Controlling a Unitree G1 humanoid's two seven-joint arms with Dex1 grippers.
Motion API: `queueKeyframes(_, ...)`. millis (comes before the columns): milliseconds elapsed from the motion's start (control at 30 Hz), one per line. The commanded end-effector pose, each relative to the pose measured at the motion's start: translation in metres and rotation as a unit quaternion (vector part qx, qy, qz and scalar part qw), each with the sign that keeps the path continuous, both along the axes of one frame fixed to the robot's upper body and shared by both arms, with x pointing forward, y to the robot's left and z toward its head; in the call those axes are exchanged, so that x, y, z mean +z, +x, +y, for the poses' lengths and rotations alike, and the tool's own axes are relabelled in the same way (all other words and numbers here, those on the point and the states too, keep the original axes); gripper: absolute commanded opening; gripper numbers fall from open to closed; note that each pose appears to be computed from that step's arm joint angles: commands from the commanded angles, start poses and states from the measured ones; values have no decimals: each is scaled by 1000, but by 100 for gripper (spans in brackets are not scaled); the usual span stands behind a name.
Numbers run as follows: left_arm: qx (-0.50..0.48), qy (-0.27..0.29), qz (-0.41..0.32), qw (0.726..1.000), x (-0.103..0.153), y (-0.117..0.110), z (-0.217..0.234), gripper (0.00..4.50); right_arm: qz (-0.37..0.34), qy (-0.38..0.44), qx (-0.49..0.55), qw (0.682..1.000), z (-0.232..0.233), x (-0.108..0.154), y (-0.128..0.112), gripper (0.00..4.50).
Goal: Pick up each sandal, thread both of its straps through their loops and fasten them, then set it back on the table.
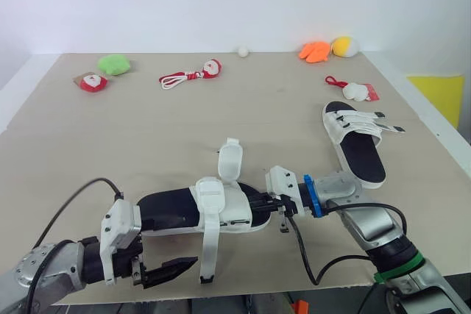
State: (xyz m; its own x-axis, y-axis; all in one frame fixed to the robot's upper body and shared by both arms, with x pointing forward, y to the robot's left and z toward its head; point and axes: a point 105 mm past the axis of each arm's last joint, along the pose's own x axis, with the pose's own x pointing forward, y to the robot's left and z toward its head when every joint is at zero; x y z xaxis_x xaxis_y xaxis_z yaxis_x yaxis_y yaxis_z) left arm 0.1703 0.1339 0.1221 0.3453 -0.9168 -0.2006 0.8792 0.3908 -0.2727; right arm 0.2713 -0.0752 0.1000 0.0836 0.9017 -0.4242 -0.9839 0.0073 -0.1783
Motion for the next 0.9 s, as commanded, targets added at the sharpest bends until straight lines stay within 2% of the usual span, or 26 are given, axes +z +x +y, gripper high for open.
queueKeyframes(33, -31, -43, 32, 998, 16, -7, -16, 446, 45, -49, -38, 997, -17, -27, 1, 0)
queueKeyframes(167, -67, -46, 93, 992, 15, -17, -18, 446, 45, -52, -44, 997, -20, -28, 1, 0)
queueKeyframes(333, -102, -20, 149, 983, 3, -29, -17, 446, 47, -49, -47, 997, -19, -28, -1, 0)
queueKeyframes(500, -101, 11, 147, 984, -9, -23, -17, 446, 47, -47, -48, 997, -18, -28, -1, 0)
queueKeyframes(600, -104, -7, 163, 981, -16, -22, -25, 446, 46, -45, -48, 997, -16, -27, -2, 0)
queueKeyframes(867, -116, -13, 175, 978, -38, -16, -38, 446, 46, -46, -52, 997, -18, -24, -2, 0)
queueKeyframes(900, -116, -8, 174, 978, -42, -16, -37, 423, 46, -46, -54, 996, -18, -24, -2, 0)
